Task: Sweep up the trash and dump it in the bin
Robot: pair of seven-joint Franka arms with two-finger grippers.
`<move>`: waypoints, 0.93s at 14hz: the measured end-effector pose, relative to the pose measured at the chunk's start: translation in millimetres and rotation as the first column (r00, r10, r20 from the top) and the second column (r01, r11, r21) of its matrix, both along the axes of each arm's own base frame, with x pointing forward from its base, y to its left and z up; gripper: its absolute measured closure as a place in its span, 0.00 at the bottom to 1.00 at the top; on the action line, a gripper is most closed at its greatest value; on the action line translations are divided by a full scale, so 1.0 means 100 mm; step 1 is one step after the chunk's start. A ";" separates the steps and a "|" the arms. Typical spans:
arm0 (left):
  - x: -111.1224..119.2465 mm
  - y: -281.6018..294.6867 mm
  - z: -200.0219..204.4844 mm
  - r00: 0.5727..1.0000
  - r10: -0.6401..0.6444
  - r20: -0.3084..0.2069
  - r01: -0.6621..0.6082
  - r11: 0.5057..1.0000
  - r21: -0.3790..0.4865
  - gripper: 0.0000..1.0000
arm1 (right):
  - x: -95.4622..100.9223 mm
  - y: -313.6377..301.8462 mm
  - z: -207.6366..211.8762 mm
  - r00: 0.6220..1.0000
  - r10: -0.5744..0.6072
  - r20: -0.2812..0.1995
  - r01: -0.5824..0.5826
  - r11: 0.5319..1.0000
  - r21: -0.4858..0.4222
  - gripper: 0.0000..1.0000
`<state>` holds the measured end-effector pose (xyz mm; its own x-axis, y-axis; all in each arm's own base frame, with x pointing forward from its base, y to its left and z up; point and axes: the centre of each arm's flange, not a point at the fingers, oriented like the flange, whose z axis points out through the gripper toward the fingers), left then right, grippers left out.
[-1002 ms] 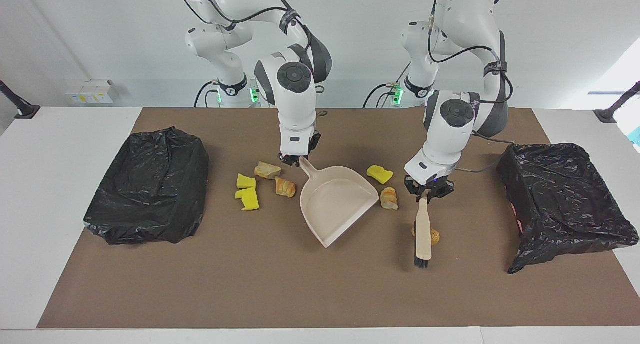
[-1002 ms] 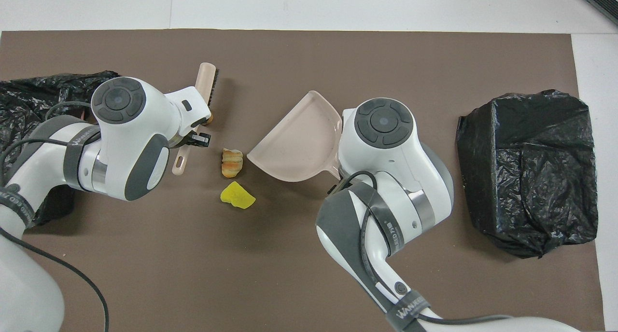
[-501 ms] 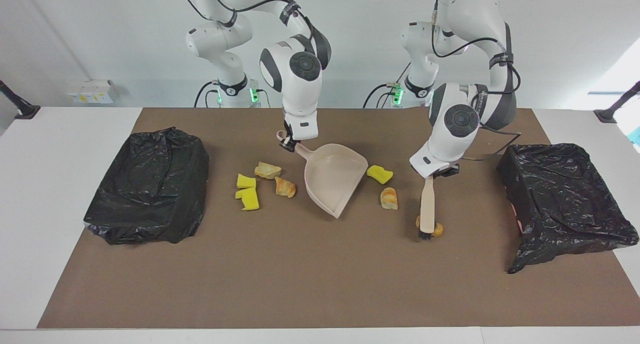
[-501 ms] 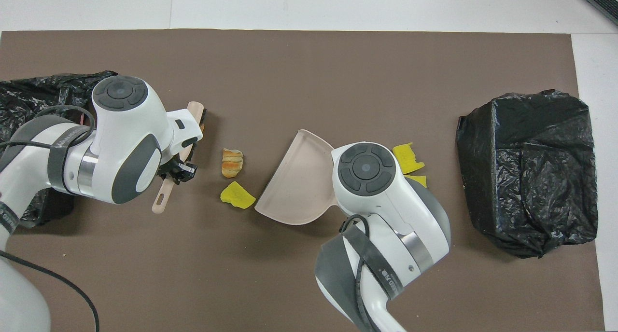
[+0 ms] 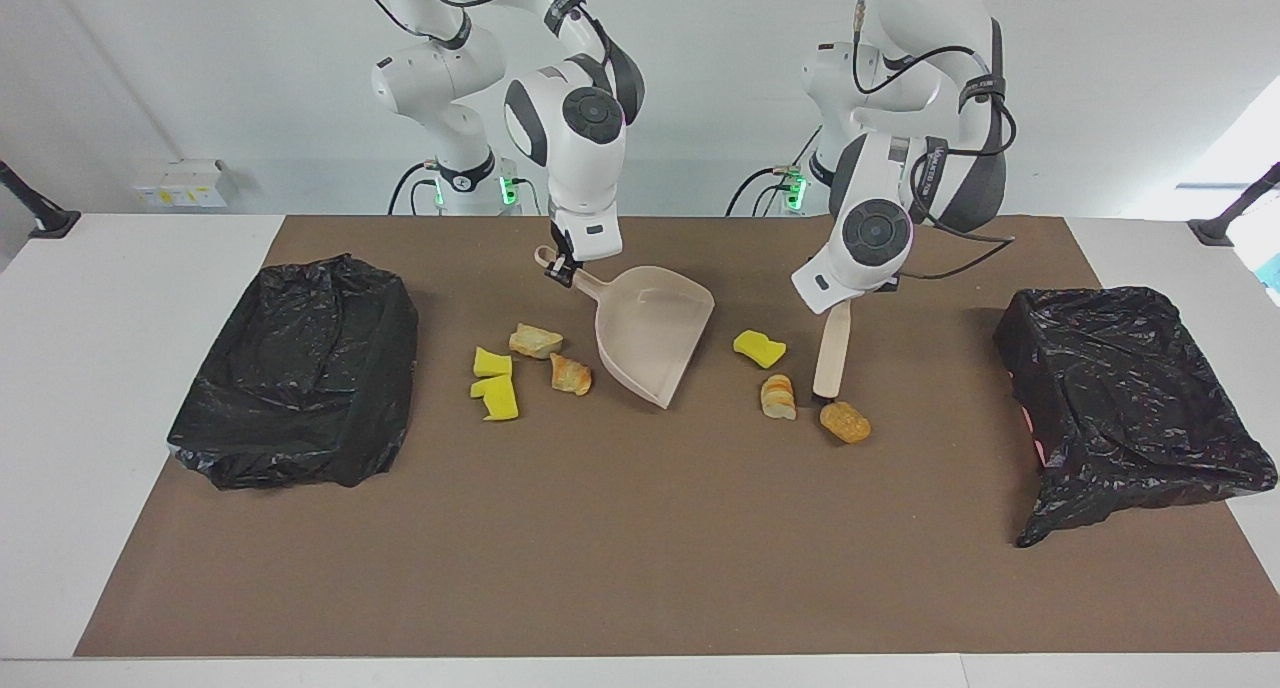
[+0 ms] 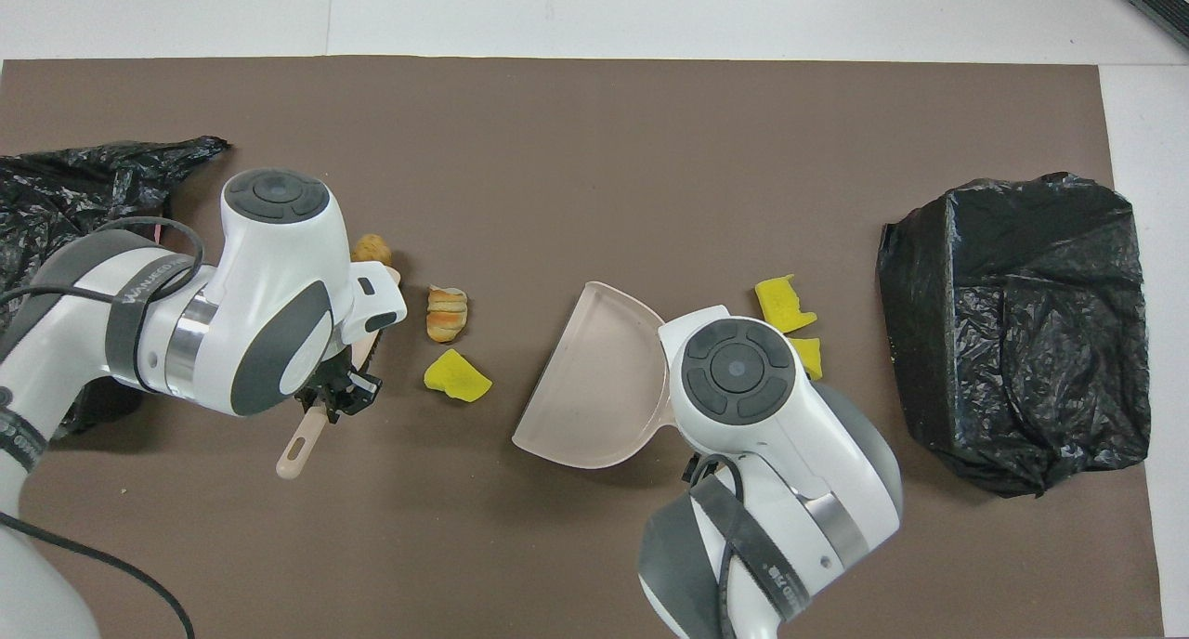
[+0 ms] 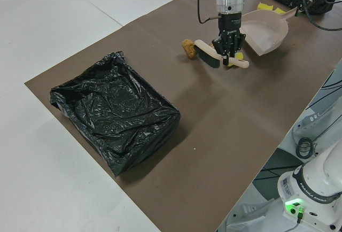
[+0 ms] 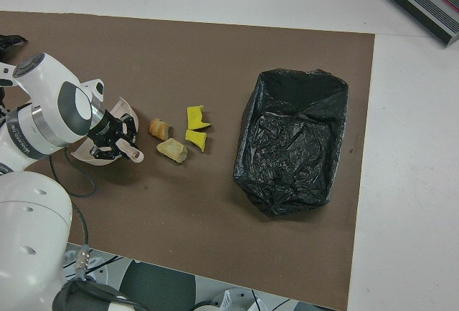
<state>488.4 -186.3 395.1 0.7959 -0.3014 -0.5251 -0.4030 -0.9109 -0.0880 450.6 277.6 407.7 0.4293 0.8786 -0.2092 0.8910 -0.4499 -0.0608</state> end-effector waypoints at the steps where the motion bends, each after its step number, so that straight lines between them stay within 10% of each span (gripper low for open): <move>1: -0.04 0.00 0.10 1.000 -0.012 0.011 0.012 1.000 -0.009 0.74 | -0.01 0.00 -0.01 1.000 0.001 -0.002 -0.001 1.000 -0.001 0.69; 7: 0.21 0.33 0.44 0.975 0.042 0.219 -0.021 0.995 -0.097 0.74 | -0.15 0.17 -0.10 1.000 0.010 0.011 -0.010 1.000 0.002 0.69; 13: 0.73 0.59 -0.11 0.924 0.084 0.374 -0.027 0.988 -0.154 0.74 | -0.25 0.48 -0.28 0.998 0.014 0.054 -0.015 1.000 0.024 0.69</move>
